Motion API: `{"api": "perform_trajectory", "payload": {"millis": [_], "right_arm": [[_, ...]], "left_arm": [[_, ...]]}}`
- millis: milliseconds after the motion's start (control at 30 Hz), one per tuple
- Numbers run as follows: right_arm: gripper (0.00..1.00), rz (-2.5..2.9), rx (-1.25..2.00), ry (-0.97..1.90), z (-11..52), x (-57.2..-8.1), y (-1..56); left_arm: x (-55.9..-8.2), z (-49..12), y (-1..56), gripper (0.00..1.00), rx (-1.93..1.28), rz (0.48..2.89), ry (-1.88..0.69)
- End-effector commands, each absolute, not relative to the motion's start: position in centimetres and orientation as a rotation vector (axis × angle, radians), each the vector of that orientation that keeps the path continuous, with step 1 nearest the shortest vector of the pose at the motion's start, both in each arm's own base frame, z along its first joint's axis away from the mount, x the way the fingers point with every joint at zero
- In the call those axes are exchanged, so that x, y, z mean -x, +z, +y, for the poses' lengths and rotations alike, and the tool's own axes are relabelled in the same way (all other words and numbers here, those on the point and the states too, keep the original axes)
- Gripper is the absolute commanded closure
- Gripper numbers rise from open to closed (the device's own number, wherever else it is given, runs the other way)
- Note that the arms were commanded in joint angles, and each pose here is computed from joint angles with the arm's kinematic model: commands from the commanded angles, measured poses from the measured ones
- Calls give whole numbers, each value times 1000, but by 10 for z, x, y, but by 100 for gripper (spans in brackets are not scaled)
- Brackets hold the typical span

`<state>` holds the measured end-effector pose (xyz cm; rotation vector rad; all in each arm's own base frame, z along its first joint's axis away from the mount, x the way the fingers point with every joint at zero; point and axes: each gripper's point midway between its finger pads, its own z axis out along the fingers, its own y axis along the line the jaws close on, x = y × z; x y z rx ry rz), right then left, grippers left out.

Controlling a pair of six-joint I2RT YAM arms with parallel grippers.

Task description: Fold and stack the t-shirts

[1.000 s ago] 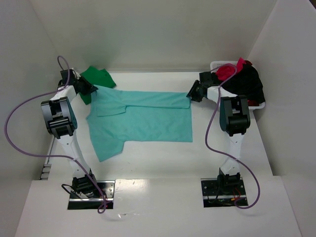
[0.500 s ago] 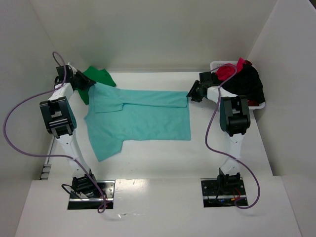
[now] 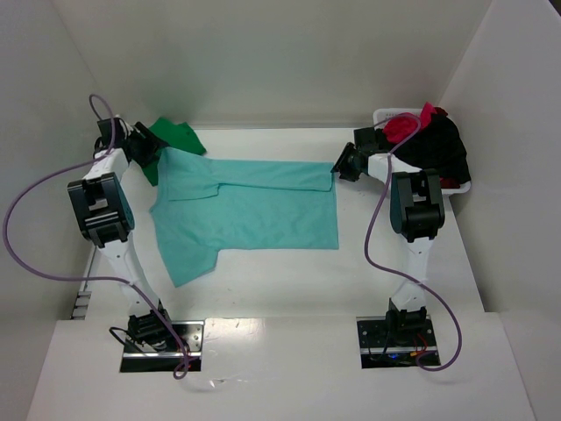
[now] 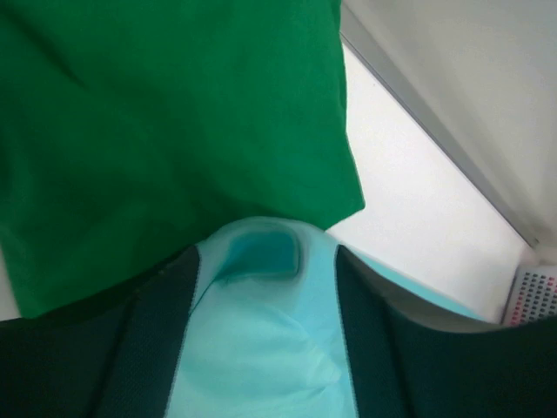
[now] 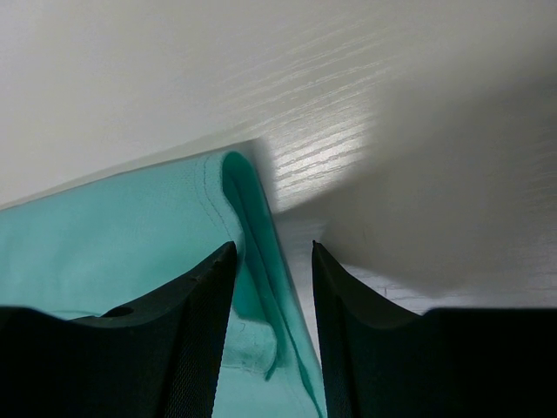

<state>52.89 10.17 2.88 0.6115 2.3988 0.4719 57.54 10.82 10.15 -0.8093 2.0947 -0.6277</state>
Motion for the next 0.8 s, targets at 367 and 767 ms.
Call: {"api": "perform_trajectory", "payload": {"millis": [367,767], "right_arm": [[23,2227,-532,499,94,-512,128],[0,2297,-543,601,102,-434,115]], "left_arm": [[-499,112,183,3,695,2081,-403],[-369,72,165,0,873,2204,-344]]}}
